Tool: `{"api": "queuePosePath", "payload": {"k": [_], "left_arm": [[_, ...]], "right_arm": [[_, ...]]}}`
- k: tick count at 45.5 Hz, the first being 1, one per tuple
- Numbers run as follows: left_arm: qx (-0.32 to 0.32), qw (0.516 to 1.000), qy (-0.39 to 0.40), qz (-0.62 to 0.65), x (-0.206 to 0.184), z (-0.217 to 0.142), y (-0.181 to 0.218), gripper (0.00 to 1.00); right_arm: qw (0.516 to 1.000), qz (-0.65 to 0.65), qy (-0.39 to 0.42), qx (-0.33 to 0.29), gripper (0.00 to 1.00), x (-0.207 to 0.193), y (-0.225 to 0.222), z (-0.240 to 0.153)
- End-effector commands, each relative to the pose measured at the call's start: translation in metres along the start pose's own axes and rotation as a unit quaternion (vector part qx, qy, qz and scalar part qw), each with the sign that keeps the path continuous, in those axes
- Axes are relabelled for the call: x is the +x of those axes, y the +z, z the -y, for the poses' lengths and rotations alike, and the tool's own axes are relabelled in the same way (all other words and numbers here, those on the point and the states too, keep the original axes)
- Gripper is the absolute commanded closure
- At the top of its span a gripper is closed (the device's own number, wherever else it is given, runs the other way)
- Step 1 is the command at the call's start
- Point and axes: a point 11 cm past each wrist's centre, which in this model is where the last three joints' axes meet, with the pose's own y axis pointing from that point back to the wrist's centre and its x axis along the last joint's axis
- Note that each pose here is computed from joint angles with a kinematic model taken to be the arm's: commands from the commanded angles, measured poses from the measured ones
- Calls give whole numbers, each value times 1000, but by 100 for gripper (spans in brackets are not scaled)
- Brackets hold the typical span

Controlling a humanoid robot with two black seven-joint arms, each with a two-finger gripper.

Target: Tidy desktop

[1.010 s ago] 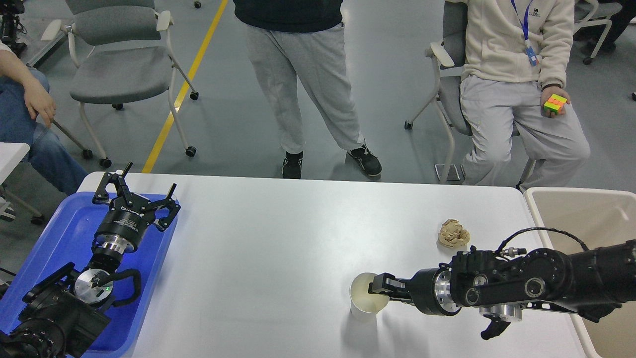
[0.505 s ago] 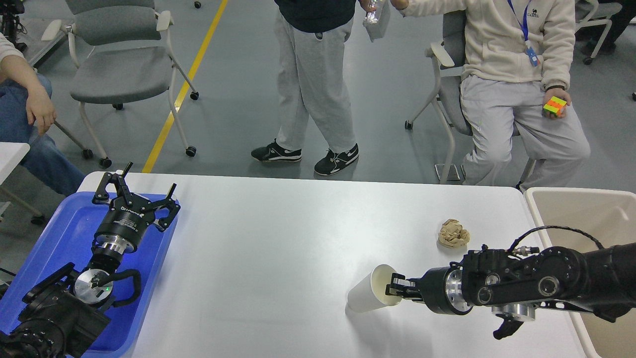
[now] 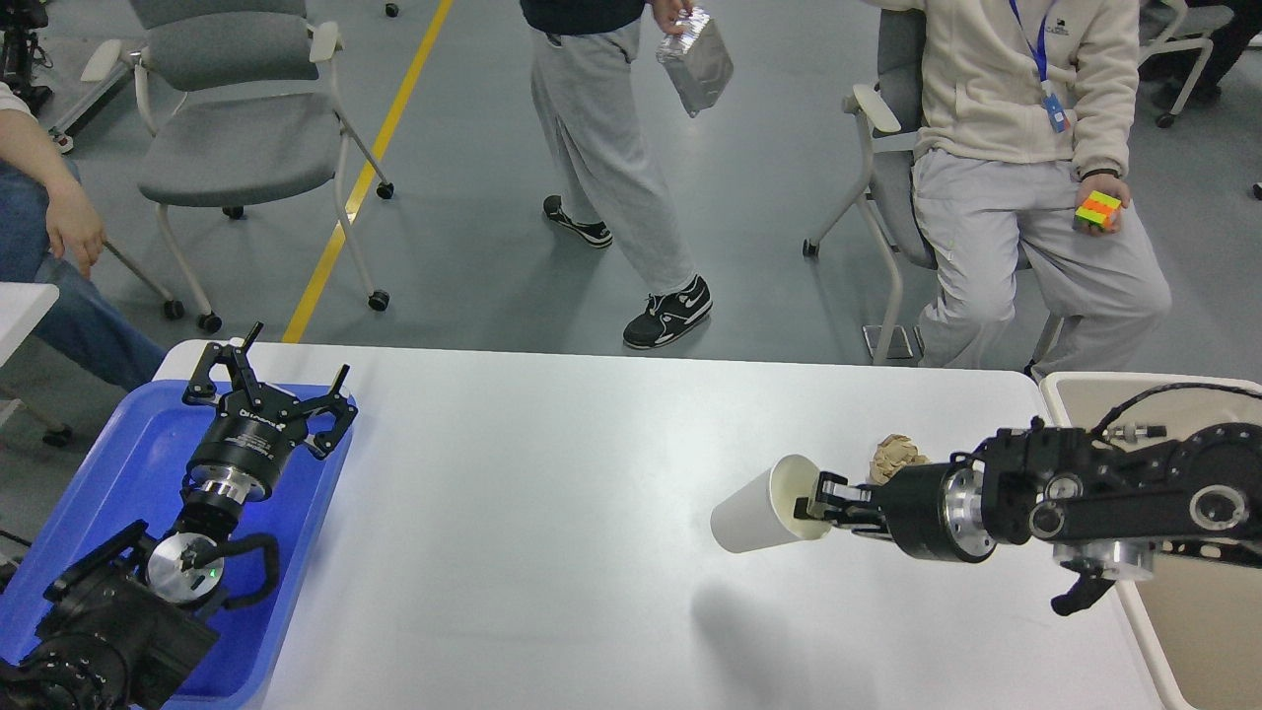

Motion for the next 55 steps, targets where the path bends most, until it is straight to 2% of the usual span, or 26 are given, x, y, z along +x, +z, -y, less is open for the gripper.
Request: {"api": "queuePosePath", "payload": {"k": [1, 6, 13, 20, 29, 35, 45, 55], "left_arm": [[0, 1000, 0, 0, 0, 0, 0, 0], [0, 1000, 0, 0, 0, 0, 0, 0], [0, 1000, 0, 0, 0, 0, 0, 0], [0, 1000, 0, 0, 0, 0, 0, 0], [0, 1000, 0, 0, 0, 0, 0, 0], [0, 1000, 0, 0, 0, 0, 0, 0], [-1, 1000, 0, 0, 0, 0, 1, 0], [-1, 1000, 1, 0, 1, 0, 1, 0]], "right_arm": [[999, -4, 28, 30, 100, 41, -28, -43], [998, -9, 37, 40, 100, 59, -39, -62], [998, -9, 57, 32, 100, 71, -34, -68], [992, 2, 125, 9, 100, 109, -13, -83], [964, 83, 247, -47, 100, 172, 49, -120], [940, 124, 306, -82, 100, 195, 92, -143], [877, 232, 400, -128, 100, 201, 160, -171], [786, 317, 500, -177, 100, 190, 225, -200]]}}
